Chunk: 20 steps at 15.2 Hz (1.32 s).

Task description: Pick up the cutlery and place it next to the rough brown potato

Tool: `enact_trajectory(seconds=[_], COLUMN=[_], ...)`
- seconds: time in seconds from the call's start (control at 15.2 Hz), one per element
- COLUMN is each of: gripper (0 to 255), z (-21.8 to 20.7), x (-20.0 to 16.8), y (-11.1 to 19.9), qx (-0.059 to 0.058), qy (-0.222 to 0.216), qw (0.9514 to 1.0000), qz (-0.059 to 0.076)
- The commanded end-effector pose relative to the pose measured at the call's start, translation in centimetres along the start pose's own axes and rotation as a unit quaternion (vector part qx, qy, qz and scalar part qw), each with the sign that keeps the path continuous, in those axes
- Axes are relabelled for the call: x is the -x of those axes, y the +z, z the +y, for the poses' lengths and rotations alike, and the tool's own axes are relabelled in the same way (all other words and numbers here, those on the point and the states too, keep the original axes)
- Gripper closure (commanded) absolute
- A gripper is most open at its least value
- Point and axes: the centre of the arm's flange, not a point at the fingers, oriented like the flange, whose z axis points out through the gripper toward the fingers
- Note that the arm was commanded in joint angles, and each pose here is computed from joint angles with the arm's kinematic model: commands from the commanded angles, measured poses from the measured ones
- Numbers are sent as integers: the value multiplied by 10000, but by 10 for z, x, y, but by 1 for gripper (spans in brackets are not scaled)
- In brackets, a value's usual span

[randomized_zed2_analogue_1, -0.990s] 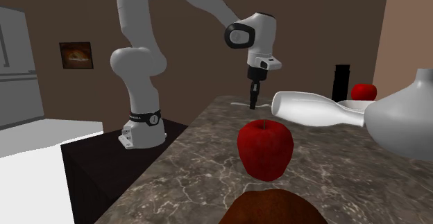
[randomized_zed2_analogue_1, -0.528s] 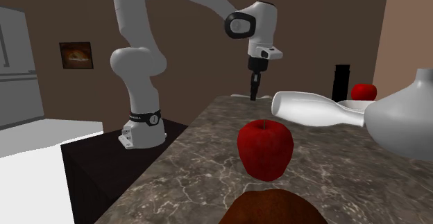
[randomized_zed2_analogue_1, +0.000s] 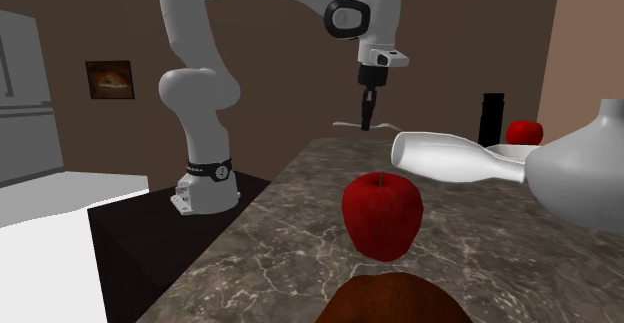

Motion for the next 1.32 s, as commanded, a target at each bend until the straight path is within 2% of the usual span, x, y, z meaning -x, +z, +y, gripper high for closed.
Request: enact_trajectory(seconds=[0.0, 0.66, 1.25], gripper=[255, 255, 255], z=[-3, -12, 103], x=[1, 6, 23], y=[-11, -59, -81], qx=[0, 1, 0], qy=[1, 1, 1], qw=[10000, 10000, 10000], qz=[-1, -1, -1])
